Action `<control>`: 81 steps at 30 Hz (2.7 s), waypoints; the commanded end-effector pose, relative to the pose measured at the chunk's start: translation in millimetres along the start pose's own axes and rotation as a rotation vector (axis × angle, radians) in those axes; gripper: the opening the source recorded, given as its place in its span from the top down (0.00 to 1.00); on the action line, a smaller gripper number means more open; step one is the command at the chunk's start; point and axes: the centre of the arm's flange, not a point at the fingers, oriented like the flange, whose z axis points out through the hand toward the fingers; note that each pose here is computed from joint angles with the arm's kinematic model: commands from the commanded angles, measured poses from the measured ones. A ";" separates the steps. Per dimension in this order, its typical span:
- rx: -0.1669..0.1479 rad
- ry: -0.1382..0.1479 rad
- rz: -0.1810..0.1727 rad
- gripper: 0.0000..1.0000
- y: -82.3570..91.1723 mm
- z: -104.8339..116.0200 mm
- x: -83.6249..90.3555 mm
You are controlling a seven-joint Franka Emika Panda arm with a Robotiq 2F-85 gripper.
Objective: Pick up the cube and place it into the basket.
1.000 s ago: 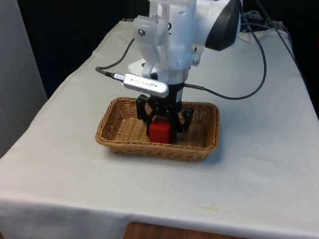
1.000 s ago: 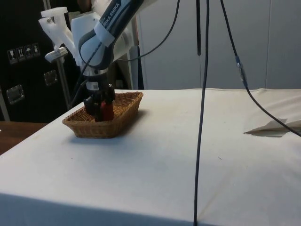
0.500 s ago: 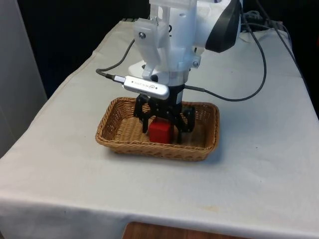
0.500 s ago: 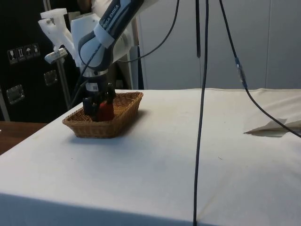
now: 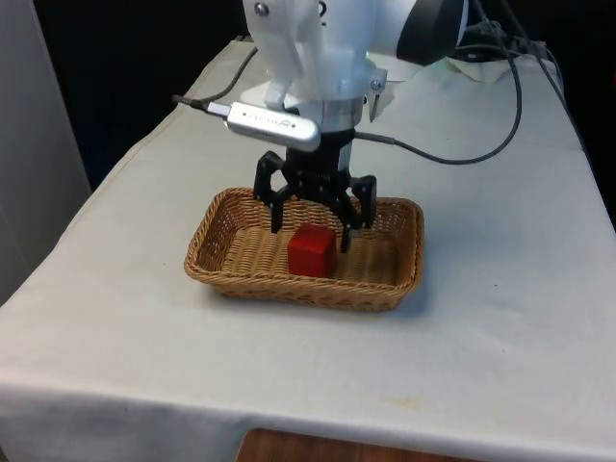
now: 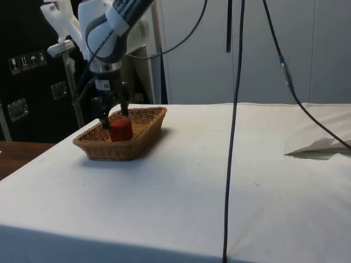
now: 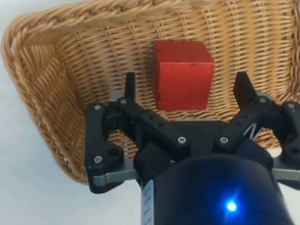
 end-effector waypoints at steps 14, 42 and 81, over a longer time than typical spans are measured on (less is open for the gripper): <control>0.007 0.004 0.005 0.00 6.6 -41.8 -0.3; 0.036 0.047 0.019 0.00 19.1 -102.1 -11.9; 0.094 0.112 -0.064 0.00 39.3 -184.1 -55.9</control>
